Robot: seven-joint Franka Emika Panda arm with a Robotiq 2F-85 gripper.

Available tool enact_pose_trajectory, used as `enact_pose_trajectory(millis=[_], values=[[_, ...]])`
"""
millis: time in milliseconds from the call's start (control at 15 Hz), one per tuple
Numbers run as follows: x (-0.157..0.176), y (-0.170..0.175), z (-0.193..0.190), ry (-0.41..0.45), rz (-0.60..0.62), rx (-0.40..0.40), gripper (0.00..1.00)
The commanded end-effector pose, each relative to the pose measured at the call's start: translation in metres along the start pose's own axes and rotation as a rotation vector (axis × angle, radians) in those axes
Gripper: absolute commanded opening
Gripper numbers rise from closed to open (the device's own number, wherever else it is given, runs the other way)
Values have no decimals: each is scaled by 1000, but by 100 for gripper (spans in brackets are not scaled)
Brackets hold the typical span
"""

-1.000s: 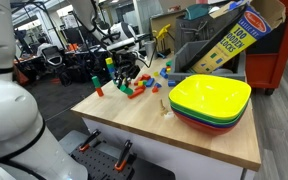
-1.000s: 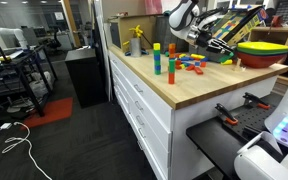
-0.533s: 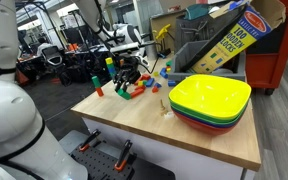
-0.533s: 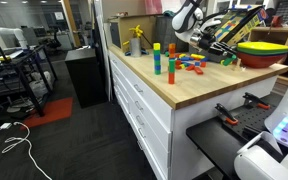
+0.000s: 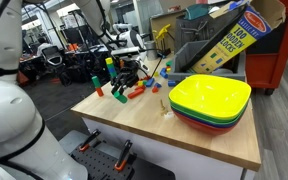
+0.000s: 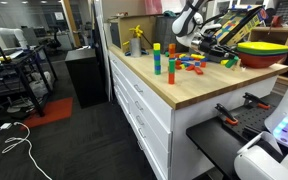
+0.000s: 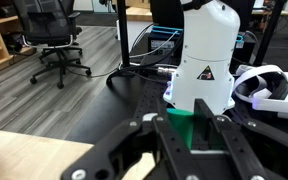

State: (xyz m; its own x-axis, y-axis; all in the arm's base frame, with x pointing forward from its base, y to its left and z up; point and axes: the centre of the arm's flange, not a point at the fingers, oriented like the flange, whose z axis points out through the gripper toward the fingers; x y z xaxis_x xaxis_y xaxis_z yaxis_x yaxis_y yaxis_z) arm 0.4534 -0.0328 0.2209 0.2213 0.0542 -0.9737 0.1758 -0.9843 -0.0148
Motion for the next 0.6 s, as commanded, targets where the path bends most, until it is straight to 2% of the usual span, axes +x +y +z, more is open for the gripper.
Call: enact_pose_trajectory(millis=[0, 533], values=[[2, 4, -8, -34, -50, 64, 8], [17, 3, -3, -58, -102, 160, 8]])
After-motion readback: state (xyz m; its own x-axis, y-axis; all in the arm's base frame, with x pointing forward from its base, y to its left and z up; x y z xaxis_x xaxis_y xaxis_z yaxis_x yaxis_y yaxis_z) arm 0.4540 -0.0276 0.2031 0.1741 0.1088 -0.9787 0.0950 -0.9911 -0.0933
